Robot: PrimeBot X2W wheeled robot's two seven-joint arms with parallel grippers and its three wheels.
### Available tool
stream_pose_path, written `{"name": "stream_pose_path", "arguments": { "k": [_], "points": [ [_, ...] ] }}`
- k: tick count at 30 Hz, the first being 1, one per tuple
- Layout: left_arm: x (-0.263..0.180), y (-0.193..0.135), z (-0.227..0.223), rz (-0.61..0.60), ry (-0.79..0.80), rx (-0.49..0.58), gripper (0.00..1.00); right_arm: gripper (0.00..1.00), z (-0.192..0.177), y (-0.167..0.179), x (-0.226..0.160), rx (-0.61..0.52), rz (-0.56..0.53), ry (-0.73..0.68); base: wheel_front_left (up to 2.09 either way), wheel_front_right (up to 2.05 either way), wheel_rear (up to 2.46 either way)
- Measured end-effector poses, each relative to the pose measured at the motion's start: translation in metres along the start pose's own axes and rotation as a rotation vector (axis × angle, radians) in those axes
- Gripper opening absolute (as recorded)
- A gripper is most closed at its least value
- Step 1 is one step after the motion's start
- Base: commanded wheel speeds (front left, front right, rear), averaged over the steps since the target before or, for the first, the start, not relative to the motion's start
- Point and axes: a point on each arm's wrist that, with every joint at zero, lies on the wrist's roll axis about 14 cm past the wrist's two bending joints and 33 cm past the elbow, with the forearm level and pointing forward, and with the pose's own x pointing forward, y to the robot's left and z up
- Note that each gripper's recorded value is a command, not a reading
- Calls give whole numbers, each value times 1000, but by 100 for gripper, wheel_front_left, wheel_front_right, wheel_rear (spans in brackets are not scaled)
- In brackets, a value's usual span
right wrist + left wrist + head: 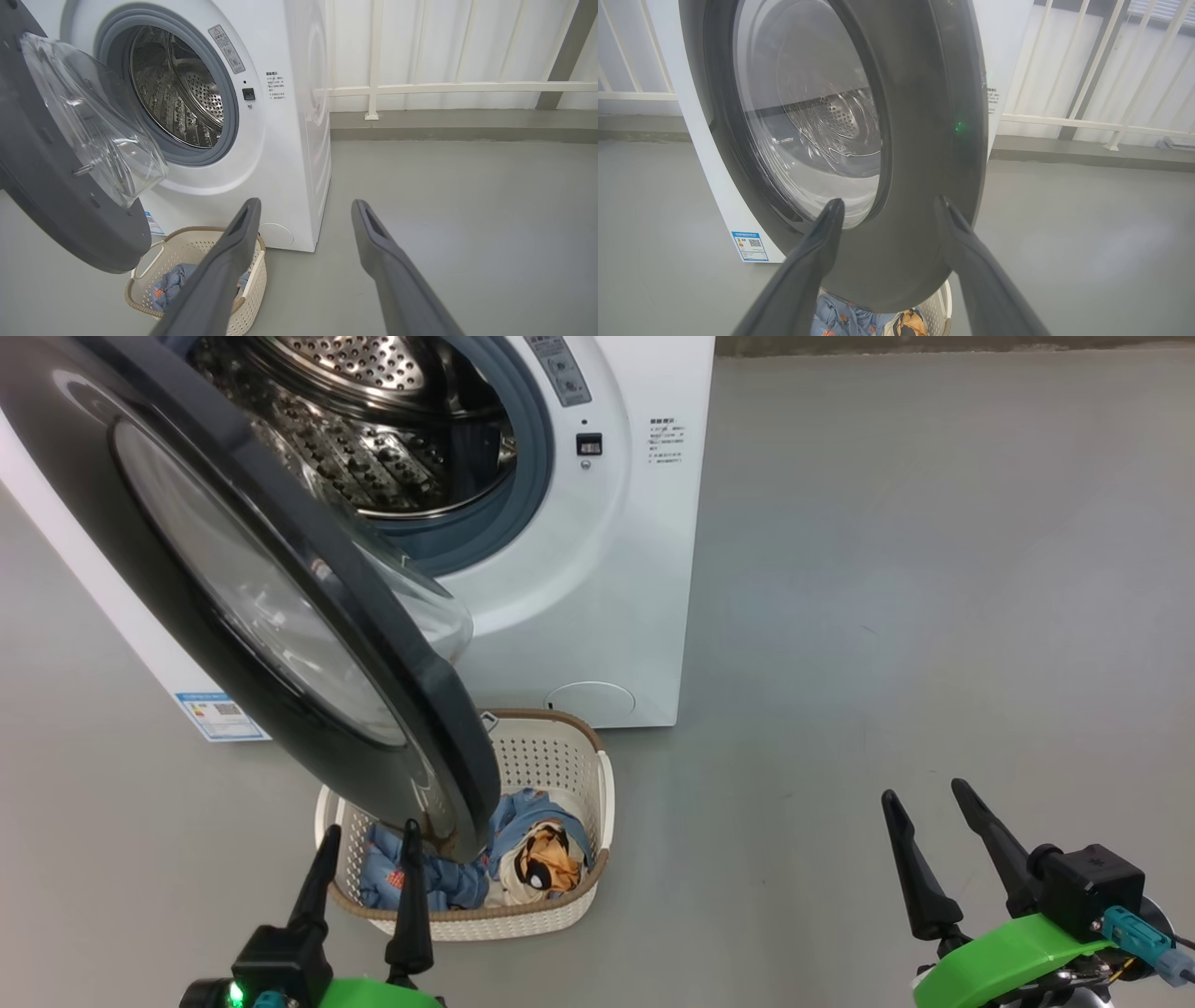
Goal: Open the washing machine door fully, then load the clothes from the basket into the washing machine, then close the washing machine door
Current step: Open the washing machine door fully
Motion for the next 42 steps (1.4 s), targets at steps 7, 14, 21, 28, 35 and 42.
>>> {"name": "stream_pose_path", "arguments": {
  "k": [7, 14, 21, 28, 35, 42],
  "points": [
    [0, 1, -1, 2, 3, 0, 100, 100, -1, 0, 1, 4, 0, 4, 0, 0, 0],
    [0, 1, -2, 3, 5, 1, 100, 100, -2, -1, 1, 4, -4, 6, 0, 0, 0],
    [0, 1, -2, 3, 6, 1, 100, 100, -2, -2, 1, 4, -5, 7, 0, 0, 0],
    [1, 1, -3, 3, 10, 1, 0, 100, -4, -2, 1, 2, -6, 11, 0, 0, 0],
    [1, 2, -5, 4, 16, 0, 0, 100, -6, -2, 2, 4, -6, 19, 0, 0, 0],
    [5, 8, 1, 14, -4, 1, 0, 100, -11, -4, 3, 6, -9, 33, 0, 0, 0]
  ]
}}
